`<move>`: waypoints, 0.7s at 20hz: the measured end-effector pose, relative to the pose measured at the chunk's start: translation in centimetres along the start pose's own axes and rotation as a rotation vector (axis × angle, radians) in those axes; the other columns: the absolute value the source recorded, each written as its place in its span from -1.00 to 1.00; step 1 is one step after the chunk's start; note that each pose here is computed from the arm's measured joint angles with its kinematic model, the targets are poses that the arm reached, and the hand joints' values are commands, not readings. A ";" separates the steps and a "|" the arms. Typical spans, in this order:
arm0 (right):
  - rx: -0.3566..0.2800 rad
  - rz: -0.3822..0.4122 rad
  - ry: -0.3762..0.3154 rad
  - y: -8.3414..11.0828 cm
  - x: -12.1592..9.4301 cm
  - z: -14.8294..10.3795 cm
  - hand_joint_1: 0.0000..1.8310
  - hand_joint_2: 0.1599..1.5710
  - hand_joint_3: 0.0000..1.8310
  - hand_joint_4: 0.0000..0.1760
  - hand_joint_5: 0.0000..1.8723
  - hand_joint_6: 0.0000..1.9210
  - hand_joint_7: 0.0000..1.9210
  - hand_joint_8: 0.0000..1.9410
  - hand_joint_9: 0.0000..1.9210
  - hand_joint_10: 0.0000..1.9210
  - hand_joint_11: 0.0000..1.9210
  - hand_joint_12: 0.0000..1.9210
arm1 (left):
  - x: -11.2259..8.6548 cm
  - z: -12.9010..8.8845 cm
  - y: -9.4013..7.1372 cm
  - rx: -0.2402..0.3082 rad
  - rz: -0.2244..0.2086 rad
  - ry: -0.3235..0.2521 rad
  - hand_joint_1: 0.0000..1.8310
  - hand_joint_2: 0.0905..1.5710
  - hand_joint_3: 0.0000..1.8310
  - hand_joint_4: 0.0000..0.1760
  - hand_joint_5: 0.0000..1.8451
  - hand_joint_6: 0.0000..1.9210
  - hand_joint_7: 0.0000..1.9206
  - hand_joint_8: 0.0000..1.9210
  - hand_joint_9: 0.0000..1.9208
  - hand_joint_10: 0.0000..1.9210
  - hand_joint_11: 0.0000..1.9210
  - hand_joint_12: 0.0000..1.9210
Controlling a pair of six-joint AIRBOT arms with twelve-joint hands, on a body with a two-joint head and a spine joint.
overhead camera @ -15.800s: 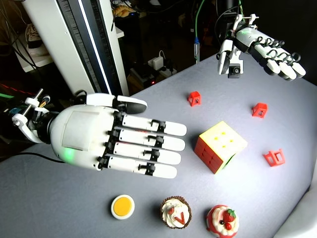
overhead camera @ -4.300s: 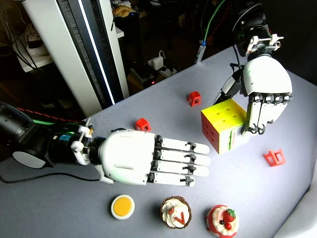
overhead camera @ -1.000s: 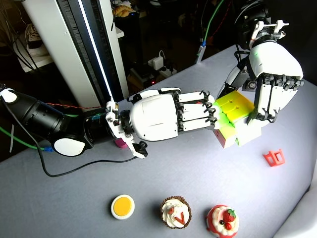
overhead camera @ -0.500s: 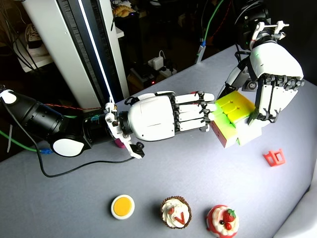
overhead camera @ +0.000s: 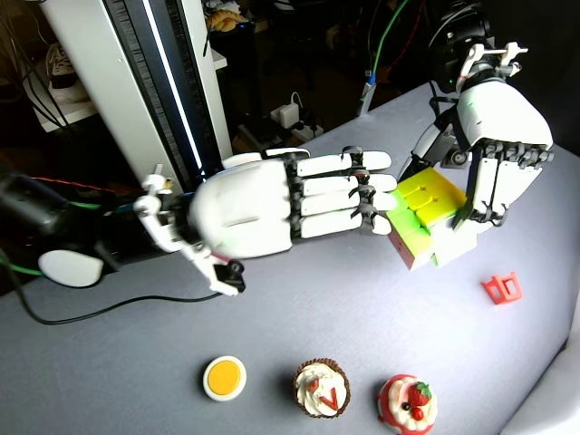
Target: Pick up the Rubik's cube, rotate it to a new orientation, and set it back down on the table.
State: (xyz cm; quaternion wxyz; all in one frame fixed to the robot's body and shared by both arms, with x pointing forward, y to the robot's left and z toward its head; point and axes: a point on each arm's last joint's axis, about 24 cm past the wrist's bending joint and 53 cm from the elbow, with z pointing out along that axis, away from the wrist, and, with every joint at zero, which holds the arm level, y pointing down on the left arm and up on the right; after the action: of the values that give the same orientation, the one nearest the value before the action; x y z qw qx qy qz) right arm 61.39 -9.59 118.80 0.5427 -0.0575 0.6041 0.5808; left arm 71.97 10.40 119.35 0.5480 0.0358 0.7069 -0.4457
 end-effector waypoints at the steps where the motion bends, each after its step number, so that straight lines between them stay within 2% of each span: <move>1: 0.000 0.003 0.003 0.1 0.1 -0.3 -1.00 0.70 -1.00 -1.00 -0.82 -1.00 -0.76 -0.98 -0.96 -0.44 -1.00 -0.01 | 0.2 0.1 0.0 0.001 -0.009 0.000 0.24 -0.09 0.29 -0.87 -0.17 0.87 -0.16 0.98 0.03 1.00 0.12 1.00; 2: 0.003 0.012 -0.004 0.1 0.0 -0.5 -1.00 0.71 -1.00 -1.00 -0.87 -1.00 -0.78 -1.00 -0.99 -0.39 -1.00 -0.09 | 0.4 0.1 0.2 0.000 -0.012 -0.002 0.26 -0.18 0.46 -0.94 -0.14 0.96 -0.06 1.00 0.17 1.00 0.25 1.00; 3: 0.010 0.008 -0.008 -0.1 -0.2 -0.8 -1.00 0.69 -1.00 -1.00 -0.94 -1.00 -0.87 -1.00 -1.00 -0.61 -1.00 -0.46 | 0.8 0.0 0.8 -0.012 -0.050 -0.006 0.28 -0.26 0.57 -0.80 -0.08 0.96 -0.01 1.00 0.20 1.00 0.29 1.00; 4: 0.021 0.011 -0.017 -0.4 -0.6 -1.0 -1.00 0.67 -1.00 -1.00 -0.98 -1.00 -0.94 -1.00 -1.00 -0.73 -1.00 -0.72 | 1.3 0.1 1.0 -0.014 -0.063 -0.004 0.27 -0.26 0.58 -0.50 -0.07 0.99 -0.01 1.00 0.24 1.00 0.35 1.00; 5: 0.042 0.017 -0.035 -0.9 -1.1 -1.2 -1.00 0.66 -1.00 -1.00 -0.99 -1.00 -0.95 -1.00 -0.98 -0.77 -1.00 -0.85 | 2.4 0.1 1.8 -0.034 -0.082 0.008 0.12 -0.13 0.41 -1.00 -0.14 1.00 0.04 1.00 0.14 1.00 0.26 1.00; 6: 0.049 0.022 -0.051 -1.1 -1.6 -1.4 -1.00 0.68 -1.00 -1.00 -0.96 -1.00 -0.88 -0.99 -0.92 -0.79 -1.00 -0.68 | 3.2 0.2 2.4 -0.048 -0.101 0.017 0.18 -0.06 0.32 -0.78 -0.20 1.00 -0.15 0.97 0.03 1.00 0.15 1.00; 7: 0.050 0.022 -0.058 -1.1 -1.8 -1.5 -1.00 0.68 -1.00 -1.00 -0.94 -1.00 -0.86 -0.99 -0.90 -0.80 -1.00 -0.62 | 3.9 0.2 2.7 -0.056 -0.116 0.027 0.18 0.04 0.20 -0.52 -0.25 1.00 -0.26 0.99 -0.10 1.00 0.01 1.00; 8: 0.048 0.022 -0.057 -1.1 -1.8 -1.5 -1.00 0.68 -1.00 -1.00 -0.94 -1.00 -0.86 -1.00 -0.89 -0.82 -1.00 -0.64 | 4.4 0.2 2.9 -0.064 -0.127 0.038 0.36 0.11 0.04 -0.91 -0.16 1.00 -0.32 1.00 -0.14 1.00 -0.05 1.00; 9: 0.046 0.022 -0.054 -1.0 -1.7 -1.4 -1.00 0.69 -1.00 -1.00 -0.95 -1.00 -0.87 -0.99 -0.89 -0.84 -1.00 -0.69 | 4.7 0.3 3.0 -0.066 -0.132 0.042 0.23 0.09 0.08 -0.74 -0.24 0.93 -0.30 1.00 -0.11 1.00 0.00 1.00; 10: 0.044 0.022 -0.053 -1.0 -1.6 -1.4 -1.00 0.68 -1.00 -1.00 -0.95 -1.00 -0.88 -1.00 -0.89 -0.86 -1.00 -0.73 | 4.8 0.4 3.1 -0.068 -0.131 0.042 0.22 0.06 0.10 -0.92 -0.24 0.85 -0.27 1.00 -0.08 1.00 0.02 1.00; 11: 0.045 0.023 -0.053 -1.0 -1.6 -1.4 -1.00 0.68 -1.00 -1.00 -0.94 -1.00 -0.88 -1.00 -0.88 -0.88 -1.00 -0.71 | 4.8 0.3 3.4 -0.075 -0.131 0.044 0.46 0.16 -0.37 -1.00 -0.15 0.97 -0.13 1.00 -0.02 1.00 0.08 1.00; 12: 0.049 0.025 -0.055 -1.1 -1.6 -1.6 -1.00 0.68 -1.00 -1.00 -0.94 -1.00 -0.88 -1.00 -0.88 -0.90 -1.00 -0.76 | 4.8 0.3 3.7 -0.084 -0.133 0.043 0.55 0.28 -0.65 -1.00 -0.12 0.99 -0.09 1.00 0.00 1.00 0.09 1.00; 13: 0.054 0.027 -0.053 -1.3 -1.5 -1.6 -1.00 0.69 -1.00 -1.00 -0.96 -1.00 -0.89 -1.00 -0.87 -0.91 -1.00 -0.78 | 4.8 0.0 4.4 -0.099 -0.156 0.042 0.45 0.21 -0.32 -1.00 -0.16 1.00 -0.27 0.87 -0.09 1.00 0.00 1.00; 14: 0.059 0.028 -0.054 -1.4 -1.5 -1.7 -1.00 0.70 -1.00 -1.00 -0.96 -1.00 -0.89 -1.00 -0.86 -0.92 -1.00 -0.79 | 4.7 0.0 4.7 -0.106 -0.163 0.039 0.44 0.15 -0.19 -1.00 -0.20 1.00 -0.29 0.85 -0.14 1.00 -0.06 1.00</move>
State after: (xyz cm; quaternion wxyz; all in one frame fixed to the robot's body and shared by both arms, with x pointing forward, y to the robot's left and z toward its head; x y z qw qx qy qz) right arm 61.98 -12.13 118.53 0.5519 -0.0174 0.6069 0.5716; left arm 72.58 11.17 112.75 0.4972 -0.0421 0.7407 -0.4499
